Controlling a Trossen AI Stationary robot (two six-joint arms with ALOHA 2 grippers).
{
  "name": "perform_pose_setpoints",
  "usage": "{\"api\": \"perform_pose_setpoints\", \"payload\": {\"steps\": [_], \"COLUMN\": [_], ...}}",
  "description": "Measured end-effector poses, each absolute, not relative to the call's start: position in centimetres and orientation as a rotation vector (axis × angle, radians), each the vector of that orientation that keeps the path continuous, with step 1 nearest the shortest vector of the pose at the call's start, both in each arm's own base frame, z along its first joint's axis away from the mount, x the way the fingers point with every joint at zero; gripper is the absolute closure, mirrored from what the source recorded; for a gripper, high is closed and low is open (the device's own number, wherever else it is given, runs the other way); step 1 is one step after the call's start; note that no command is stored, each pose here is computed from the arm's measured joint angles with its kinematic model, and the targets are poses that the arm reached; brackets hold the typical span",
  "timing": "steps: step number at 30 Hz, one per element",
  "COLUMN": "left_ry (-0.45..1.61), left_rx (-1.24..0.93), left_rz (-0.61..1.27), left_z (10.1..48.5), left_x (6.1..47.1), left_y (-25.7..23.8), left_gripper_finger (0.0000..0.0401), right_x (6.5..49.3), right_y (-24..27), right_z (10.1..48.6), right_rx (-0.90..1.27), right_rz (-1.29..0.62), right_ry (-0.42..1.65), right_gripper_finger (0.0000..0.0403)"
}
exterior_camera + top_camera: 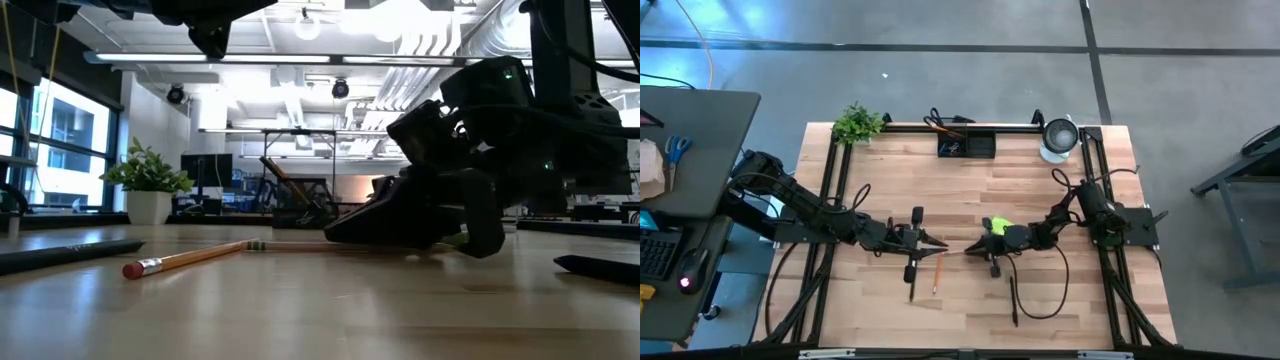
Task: Pick and place office supplies into organizer
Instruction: Put the pink pencil into the black desk organizer
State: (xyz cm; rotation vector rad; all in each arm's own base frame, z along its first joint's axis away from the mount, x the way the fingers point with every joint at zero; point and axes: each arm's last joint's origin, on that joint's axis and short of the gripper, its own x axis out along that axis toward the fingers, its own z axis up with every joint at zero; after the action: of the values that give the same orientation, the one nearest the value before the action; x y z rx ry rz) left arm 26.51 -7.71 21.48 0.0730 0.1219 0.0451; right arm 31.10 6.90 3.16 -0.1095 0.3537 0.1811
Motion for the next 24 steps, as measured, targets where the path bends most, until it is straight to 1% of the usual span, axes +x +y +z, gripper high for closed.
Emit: {"api": "perform_pose_setpoints", "payload": {"steps": [6,11,14,20,24], "left_ry": [0.122,0.122,0.122,0.123,0.123], "left_rx": [0.073,0.073,0.073,0.072,0.066], "left_rz": [0.045,0.045,0.045,0.036,0.001], "left_z": [21.48,21.48,21.48,21.47,21.47], "left_x": [26.51,26.51,26.51,26.51,26.51], "left_y": [-7.71,-7.71,-7.71,-7.73,-7.83], "left_gripper_finger": [0.0373,0.0373,0.0373,0.0373,0.0373], "right_x": [31.16,31.21,31.21,31.23,31.08], "right_y": [6.51,6.15,6.14,6.14,6.21], "right_z": [3.13,3.07,3.07,3.11,3.60], "right_rx": [-0.043,-0.013,-0.016,-0.025,-0.086], "right_rz": [0.156,0.148,0.148,0.149,0.152], "right_ry": [0.368,0.386,0.386,0.385,0.475], "right_gripper_finger": [0.0322,0.0301,0.0303,0.0324,0.0326]}}
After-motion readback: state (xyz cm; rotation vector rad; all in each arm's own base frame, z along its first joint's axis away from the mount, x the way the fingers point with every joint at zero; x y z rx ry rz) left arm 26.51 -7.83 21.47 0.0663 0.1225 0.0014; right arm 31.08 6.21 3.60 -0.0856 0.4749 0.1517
